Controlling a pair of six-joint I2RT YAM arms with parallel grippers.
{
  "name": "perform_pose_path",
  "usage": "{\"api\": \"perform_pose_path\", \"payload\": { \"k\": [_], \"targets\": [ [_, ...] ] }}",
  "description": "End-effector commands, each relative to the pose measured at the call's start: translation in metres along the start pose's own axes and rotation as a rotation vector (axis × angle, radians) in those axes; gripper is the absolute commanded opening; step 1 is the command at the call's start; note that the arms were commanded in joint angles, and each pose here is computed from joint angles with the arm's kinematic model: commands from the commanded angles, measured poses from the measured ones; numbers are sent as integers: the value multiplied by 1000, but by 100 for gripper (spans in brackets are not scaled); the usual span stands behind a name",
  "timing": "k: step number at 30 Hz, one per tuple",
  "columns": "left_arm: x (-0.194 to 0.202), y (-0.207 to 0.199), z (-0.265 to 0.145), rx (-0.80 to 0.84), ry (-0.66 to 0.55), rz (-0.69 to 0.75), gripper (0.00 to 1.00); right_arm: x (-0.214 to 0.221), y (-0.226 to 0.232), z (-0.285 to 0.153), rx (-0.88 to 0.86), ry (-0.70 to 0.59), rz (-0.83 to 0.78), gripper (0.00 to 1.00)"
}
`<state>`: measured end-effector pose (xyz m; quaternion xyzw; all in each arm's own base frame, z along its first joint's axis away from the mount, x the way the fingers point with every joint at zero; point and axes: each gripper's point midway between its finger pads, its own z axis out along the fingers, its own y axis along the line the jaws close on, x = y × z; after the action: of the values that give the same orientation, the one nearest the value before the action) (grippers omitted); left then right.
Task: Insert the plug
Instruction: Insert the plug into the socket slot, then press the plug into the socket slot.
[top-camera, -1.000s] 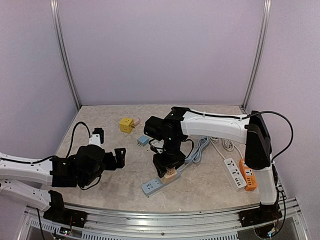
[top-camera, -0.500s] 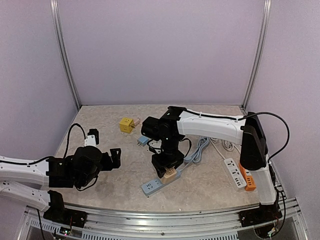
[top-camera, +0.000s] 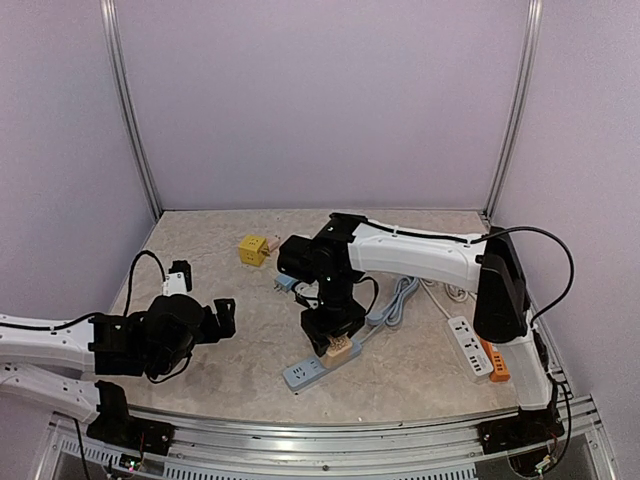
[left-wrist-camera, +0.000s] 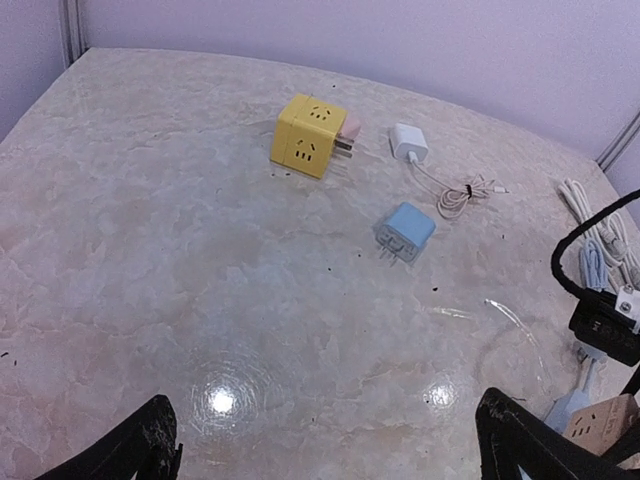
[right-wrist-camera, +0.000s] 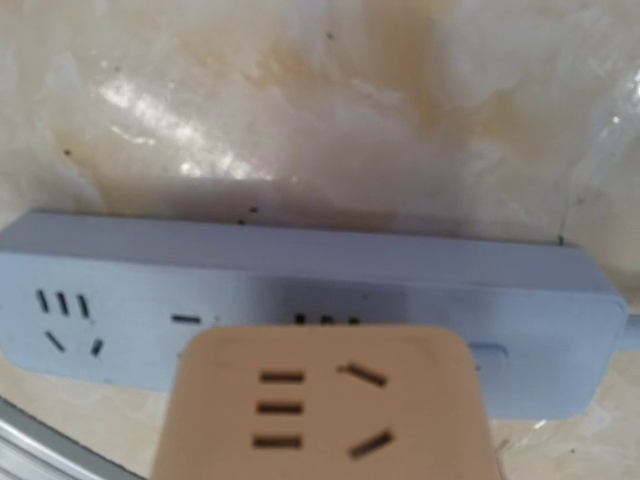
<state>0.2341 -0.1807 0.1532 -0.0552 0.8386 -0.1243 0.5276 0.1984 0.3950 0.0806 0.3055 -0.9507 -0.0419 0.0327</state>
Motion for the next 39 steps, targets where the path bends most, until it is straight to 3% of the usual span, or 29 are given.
{"api": "perform_pose_path", "payload": {
  "k": [1,30,39],
  "targets": [
    [-2,2,-1,-31,6,4,99,15,-27,68,172,135,7,0],
    [0,6,-1,-61,17,6,99,9,-28,106,191,178,-28,0],
    [1,7,-1,-69,23,9,99,3,-24,92,167,127,-31,0]
  ]
}}
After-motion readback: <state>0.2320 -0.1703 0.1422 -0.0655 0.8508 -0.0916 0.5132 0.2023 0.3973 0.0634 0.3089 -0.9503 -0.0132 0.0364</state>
